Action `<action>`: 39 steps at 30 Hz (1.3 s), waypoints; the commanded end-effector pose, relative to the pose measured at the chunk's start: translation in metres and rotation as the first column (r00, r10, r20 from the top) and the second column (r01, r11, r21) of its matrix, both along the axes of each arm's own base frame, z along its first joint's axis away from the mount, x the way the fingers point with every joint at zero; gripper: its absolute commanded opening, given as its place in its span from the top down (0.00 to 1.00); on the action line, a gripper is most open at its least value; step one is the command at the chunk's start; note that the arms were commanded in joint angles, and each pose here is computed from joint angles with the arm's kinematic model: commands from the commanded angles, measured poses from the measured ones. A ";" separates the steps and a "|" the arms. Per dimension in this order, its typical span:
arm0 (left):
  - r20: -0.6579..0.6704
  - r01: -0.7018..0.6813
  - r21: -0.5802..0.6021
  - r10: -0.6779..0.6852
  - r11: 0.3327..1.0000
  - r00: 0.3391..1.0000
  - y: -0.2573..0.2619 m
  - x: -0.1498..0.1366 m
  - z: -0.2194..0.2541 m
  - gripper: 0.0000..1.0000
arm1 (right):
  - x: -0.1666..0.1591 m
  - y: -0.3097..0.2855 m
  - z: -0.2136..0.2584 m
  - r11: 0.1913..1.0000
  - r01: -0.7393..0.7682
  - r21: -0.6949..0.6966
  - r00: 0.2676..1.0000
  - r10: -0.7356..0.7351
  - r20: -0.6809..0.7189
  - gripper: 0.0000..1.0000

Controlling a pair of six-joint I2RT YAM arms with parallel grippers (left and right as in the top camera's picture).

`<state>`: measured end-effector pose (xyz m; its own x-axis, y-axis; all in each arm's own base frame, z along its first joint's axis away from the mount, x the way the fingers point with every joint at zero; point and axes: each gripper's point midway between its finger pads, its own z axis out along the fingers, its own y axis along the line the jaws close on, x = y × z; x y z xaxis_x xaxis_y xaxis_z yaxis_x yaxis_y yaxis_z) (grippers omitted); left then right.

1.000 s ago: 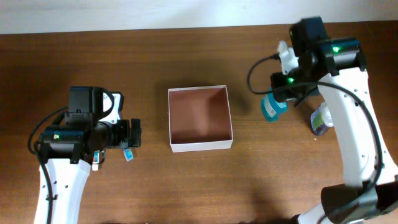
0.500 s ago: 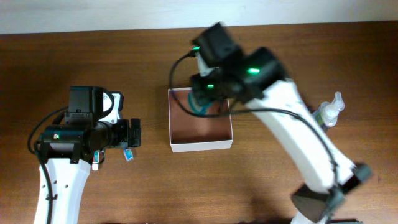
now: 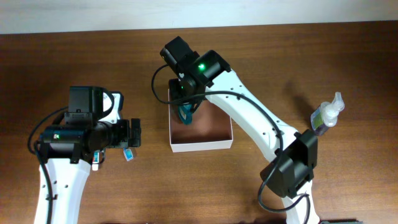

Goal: Pack container
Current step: 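Carry mouthwash bottle with right gripper and lower it into box, then release mouthwash, move right gripper to clear soap bottle and grasp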

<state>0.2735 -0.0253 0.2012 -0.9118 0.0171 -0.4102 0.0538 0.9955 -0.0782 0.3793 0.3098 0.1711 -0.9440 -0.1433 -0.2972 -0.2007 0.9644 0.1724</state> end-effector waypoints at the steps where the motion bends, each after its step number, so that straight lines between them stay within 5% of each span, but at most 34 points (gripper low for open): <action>1: 0.015 -0.014 -0.001 0.014 1.000 1.000 0.002 0.003 0.006 0.00 | 0.009 0.003 -0.005 1.000 0.030 0.002 0.999 -0.030 0.012 0.96; 8: 0.015 -0.014 -0.001 0.014 1.000 1.000 0.002 0.003 0.006 0.00 | 0.012 0.005 -0.015 1.000 0.030 -0.006 1.000 -0.030 0.003 0.93; 9: 0.015 -0.014 -0.001 0.014 1.000 1.000 0.002 0.003 0.005 0.00 | 0.011 0.005 -0.015 1.000 0.029 -0.006 1.000 -0.029 0.003 0.76; 11: 0.015 -0.014 -0.001 0.014 1.000 1.000 0.002 0.003 0.006 0.00 | 0.011 0.005 -0.015 1.000 0.029 -0.007 1.000 -0.029 0.003 0.57; 18: 0.015 -0.014 -0.001 0.014 1.000 1.000 0.002 0.003 0.005 0.00 | 0.008 0.002 -0.013 1.000 0.005 -0.020 1.000 -0.005 0.002 0.43; 23: 0.015 -0.014 -0.001 0.014 1.000 1.000 0.002 0.003 0.005 0.00 | 0.009 -0.029 0.035 0.997 0.007 -0.074 0.994 0.001 0.107 0.32; 29: 0.015 -0.014 -0.001 0.014 1.000 1.000 0.002 0.003 0.005 0.00 | 0.005 -0.132 0.148 0.988 0.148 -0.049 0.948 -0.128 0.291 0.22; 34: 0.015 -0.014 -0.001 0.014 1.000 1.000 0.002 0.003 0.005 0.00 | -0.013 -0.267 0.164 0.901 0.423 -0.094 0.888 -0.391 0.241 0.16; 39: 0.015 -0.014 -0.001 0.014 1.000 1.000 0.002 0.003 0.005 0.00 | -0.036 -0.368 0.137 0.826 0.526 -0.201 0.850 -0.515 0.107 0.11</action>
